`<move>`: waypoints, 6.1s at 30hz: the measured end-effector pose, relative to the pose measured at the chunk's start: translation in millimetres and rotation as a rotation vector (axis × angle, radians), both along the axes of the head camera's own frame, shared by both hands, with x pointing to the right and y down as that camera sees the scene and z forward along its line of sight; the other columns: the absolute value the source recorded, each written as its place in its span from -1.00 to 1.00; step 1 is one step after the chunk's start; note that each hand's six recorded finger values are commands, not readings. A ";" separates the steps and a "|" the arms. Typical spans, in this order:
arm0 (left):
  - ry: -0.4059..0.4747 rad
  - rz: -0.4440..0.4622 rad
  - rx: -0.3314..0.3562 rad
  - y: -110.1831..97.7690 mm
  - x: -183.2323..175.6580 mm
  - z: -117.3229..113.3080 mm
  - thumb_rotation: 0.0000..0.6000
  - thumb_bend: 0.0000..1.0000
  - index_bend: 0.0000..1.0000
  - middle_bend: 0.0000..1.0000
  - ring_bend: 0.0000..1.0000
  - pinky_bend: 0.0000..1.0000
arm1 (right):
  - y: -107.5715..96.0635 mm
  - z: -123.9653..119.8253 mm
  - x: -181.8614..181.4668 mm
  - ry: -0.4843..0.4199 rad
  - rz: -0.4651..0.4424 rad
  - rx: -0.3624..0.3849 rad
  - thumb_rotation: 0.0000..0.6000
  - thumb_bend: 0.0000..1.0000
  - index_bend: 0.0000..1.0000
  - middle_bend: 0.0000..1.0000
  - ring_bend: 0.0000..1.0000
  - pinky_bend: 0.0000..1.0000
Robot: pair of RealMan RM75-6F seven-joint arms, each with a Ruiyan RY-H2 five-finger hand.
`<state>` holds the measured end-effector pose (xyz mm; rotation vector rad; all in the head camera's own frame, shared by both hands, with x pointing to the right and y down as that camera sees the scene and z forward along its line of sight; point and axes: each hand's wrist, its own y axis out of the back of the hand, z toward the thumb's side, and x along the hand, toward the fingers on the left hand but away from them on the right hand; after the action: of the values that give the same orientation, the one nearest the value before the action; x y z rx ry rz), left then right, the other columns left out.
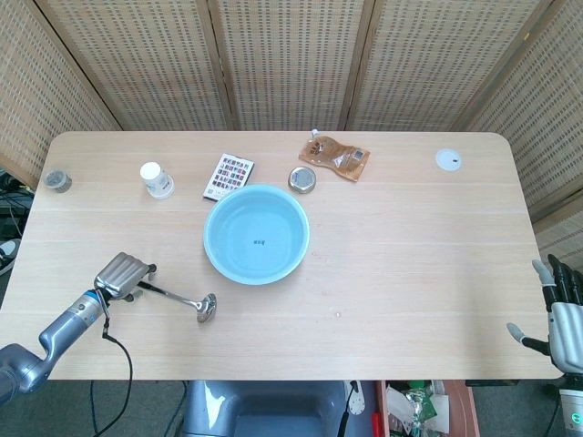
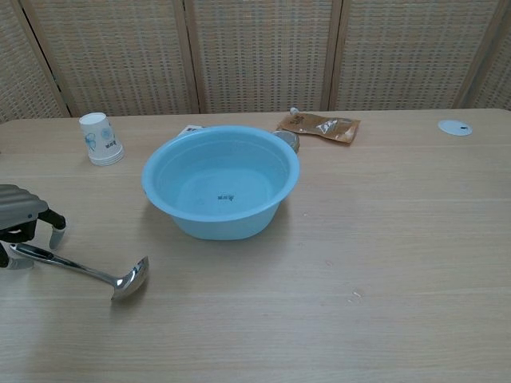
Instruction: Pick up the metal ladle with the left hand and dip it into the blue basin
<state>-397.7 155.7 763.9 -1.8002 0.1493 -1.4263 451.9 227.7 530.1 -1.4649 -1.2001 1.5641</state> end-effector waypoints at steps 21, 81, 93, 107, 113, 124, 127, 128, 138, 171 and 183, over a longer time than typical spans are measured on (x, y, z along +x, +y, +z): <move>-0.010 0.016 0.002 -0.2 8.0 8.6 1.00 -0.38 0.01 1.00 1.00 1.00 | -0.5 1.3 1.5 -0.003 0.006 -0.008 1.00 -1.00 -1.00 -1.00 -1.00 -1.00; 0.243 0.001 0.149 -58.0 83.2 -138.7 1.00 0.07 1.00 1.00 1.00 1.00 | 0.1 -4.8 1.5 -0.030 0.010 -0.002 1.00 -1.00 -1.00 -1.00 -1.00 -1.00; 0.191 -0.079 0.123 -118.9 117.9 -163.5 1.00 0.18 1.00 1.00 1.00 1.00 | -2.1 -6.7 7.9 -0.036 0.031 0.002 1.00 -1.00 -1.00 -1.00 -1.00 -1.00; 0.014 -0.198 0.081 -179.3 161.2 -133.6 1.00 0.24 1.00 1.00 1.00 1.00 | -6.0 -4.2 20.4 -0.034 0.075 -0.007 1.00 -1.00 -1.00 -1.00 -1.00 -1.00; -0.109 -0.151 0.075 -180.5 176.6 -102.5 1.00 0.24 1.00 1.00 1.00 1.00 | -7.3 -3.6 23.7 -0.035 0.085 -0.009 1.00 -1.00 -1.00 -1.00 -1.00 -1.00; -0.191 -0.120 0.066 -177.3 193.0 -77.5 1.00 0.24 1.00 1.00 1.00 1.00 | -7.4 -4.3 24.9 -0.032 0.088 -0.006 1.00 -1.00 -1.00 -1.00 -1.00 -1.00; -0.208 -0.116 0.070 -178.5 194.8 -75.0 1.00 0.24 1.00 1.00 1.00 1.00 | -7.5 -4.1 24.4 -0.032 0.086 -0.007 1.00 -1.00 -1.00 -1.00 -1.00 -1.00; -0.214 -0.115 0.072 -178.9 195.7 -74.0 1.00 0.24 1.00 1.00 1.00 1.00 | -7.5 -4.1 24.1 -0.032 0.085 -0.007 1.00 -1.00 -1.00 -1.00 -1.00 -1.00; -0.279 -0.075 0.090 -179.3 206.3 -65.8 1.00 0.31 1.00 1.00 1.00 1.00 | -7.6 -5.0 24.9 -0.035 0.088 -0.004 1.00 -1.00 -1.00 -1.00 -1.00 -1.00; -0.409 -0.001 0.152 -169.6 238.2 -60.7 1.00 0.39 1.00 1.00 1.00 1.00 | -7.9 -10.3 29.5 -0.056 0.099 0.006 1.00 -1.00 -1.00 -1.00 -1.00 -1.00; -0.298 -0.051 0.132 -178.6 234.0 -92.5 1.00 0.42 1.00 1.00 1.00 1.00 | -7.3 -7.3 27.3 -0.050 0.094 -0.004 1.00 -1.00 -1.00 -1.00 -1.00 -1.00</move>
<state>-163.6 -22.8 671.4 -1.4692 0.1318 -1.6623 479.2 220.4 522.8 -1.4762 -1.3127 1.6012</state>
